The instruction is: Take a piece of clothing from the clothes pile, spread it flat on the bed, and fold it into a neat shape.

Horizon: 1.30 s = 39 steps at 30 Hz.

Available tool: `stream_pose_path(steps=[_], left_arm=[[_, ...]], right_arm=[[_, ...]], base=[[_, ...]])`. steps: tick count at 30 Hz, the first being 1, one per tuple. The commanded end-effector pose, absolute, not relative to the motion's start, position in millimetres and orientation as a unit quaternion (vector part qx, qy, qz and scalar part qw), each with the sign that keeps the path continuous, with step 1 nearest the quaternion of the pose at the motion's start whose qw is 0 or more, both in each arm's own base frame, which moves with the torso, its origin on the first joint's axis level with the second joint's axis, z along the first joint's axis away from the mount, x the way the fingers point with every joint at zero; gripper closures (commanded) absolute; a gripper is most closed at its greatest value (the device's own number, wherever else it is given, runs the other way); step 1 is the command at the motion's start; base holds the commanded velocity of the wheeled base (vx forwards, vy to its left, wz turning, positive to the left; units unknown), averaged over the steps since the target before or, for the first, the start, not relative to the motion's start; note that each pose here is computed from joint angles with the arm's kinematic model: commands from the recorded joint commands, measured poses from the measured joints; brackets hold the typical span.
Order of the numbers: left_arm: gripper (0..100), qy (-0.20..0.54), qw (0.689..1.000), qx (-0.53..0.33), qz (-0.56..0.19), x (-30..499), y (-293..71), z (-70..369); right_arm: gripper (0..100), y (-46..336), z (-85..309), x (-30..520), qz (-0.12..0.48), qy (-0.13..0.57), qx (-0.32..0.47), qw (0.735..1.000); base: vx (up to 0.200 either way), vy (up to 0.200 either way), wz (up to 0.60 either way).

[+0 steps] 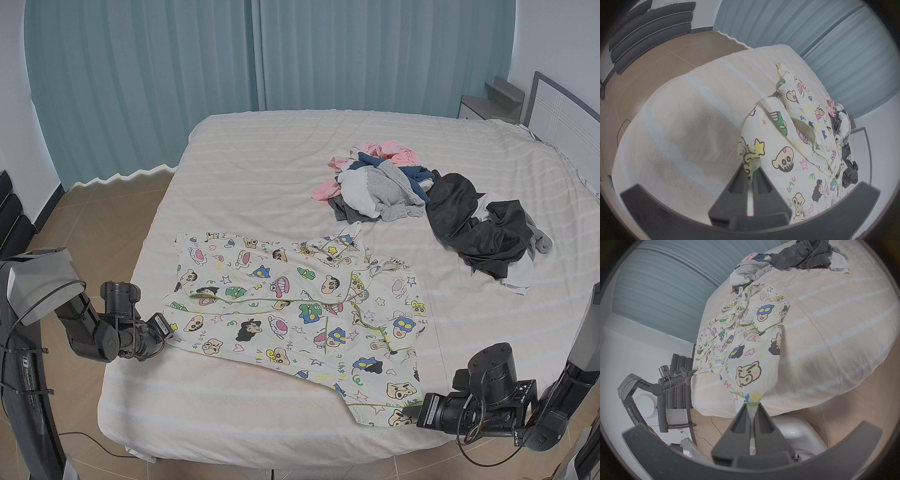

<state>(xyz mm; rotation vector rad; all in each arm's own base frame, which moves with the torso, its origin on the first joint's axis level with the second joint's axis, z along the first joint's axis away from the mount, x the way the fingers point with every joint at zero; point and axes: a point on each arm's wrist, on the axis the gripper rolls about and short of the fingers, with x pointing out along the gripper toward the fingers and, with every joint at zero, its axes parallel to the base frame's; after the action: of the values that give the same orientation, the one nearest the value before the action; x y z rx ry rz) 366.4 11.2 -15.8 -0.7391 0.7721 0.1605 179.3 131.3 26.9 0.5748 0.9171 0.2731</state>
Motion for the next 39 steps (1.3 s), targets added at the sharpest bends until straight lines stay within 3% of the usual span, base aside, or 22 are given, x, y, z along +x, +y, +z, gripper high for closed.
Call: stream_pose_path(steps=[1, 7, 14, 26, 39], left_arm=[[100, 0.361, 0.859, -0.353, 0.081, 364, 16, -10], [100, 0.357, 0.861, -0.353, 0.088, 355, 23, -1], [100, 0.389, 0.863, -0.311, 0.089, 310, 27, 7], [100, 0.469, 0.830, -0.286, 0.096, 244, 20, -6], [100, 0.497, 0.813, -0.286, 0.105, 224, 19, -13]], right_arm=[[100, 131, 28, 179, 0.130, 0.434, 0.273, 0.849], [100, 130, 28, 177, 0.128, 0.434, 0.272, 0.849], [100, 122, 24, 176, 0.110, 0.441, 0.273, 0.848], [100, 115, 16, 172, 0.094, 0.463, 0.267, 0.840], [100, 113, 1, 166, 0.079, 0.497, 0.248, 0.828]], base=[[0.000, 0.000, 0.00], [0.000, 0.000, 0.00], [0.000, 0.000, 0.00], [0.000, 0.000, 0.00], [0.000, 0.000, 0.00]])
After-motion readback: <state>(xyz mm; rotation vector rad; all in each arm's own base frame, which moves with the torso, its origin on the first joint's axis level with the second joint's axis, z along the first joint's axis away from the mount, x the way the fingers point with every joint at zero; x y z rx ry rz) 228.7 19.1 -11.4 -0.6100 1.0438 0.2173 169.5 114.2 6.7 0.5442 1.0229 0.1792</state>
